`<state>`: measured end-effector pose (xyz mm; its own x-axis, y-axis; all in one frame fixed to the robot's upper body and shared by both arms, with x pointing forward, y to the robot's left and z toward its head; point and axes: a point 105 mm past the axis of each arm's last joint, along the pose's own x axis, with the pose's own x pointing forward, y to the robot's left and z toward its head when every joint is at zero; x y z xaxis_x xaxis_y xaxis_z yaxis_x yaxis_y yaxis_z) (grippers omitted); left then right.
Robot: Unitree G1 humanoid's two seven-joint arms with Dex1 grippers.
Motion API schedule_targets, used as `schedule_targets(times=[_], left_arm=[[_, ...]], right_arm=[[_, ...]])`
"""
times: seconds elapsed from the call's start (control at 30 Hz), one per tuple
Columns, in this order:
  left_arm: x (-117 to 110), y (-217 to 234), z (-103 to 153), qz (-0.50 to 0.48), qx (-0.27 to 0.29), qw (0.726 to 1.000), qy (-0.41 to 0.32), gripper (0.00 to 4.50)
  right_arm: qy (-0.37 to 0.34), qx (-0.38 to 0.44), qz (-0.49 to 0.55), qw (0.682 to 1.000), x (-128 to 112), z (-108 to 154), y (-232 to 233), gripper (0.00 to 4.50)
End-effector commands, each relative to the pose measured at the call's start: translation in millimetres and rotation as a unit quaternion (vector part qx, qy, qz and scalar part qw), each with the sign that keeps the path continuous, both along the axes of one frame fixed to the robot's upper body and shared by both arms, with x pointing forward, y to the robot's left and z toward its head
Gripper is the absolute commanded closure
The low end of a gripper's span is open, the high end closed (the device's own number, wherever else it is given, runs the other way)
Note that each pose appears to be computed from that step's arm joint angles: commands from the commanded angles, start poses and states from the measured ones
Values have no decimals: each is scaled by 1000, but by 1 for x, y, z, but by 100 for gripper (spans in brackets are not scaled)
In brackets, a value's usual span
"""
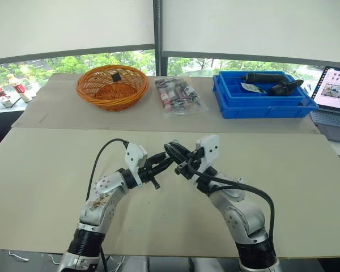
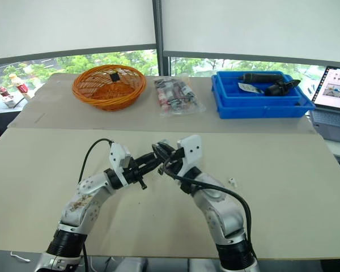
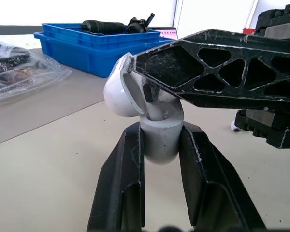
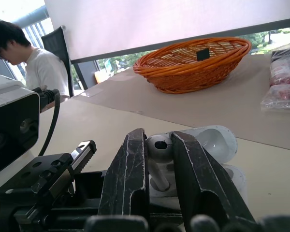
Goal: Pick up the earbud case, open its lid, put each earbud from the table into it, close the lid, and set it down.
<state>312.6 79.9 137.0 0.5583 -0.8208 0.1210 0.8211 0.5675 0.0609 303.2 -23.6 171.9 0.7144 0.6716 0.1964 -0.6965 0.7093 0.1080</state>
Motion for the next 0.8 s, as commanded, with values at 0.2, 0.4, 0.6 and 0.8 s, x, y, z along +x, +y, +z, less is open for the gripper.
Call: schedule_targets(times=[0.2, 0.4, 0.6, 0.8], left_arm=[[-1, 0, 18, -1, -7, 999, -36, 399], [-3, 3, 14, 3, -3, 999, -32, 399], [-3, 7, 12, 10, 0, 1000, -30, 399], [-7, 13, 6, 20, 25, 998, -49, 399]], right_arm=[[-14, 1, -11, 1000, -4, -1, -2, 416], [-34, 1, -7, 999, -14, 11, -11, 208], [-63, -27, 7, 998, -36, 27, -32, 208], [-36, -157, 0, 987, -77, 2, -91, 208]])
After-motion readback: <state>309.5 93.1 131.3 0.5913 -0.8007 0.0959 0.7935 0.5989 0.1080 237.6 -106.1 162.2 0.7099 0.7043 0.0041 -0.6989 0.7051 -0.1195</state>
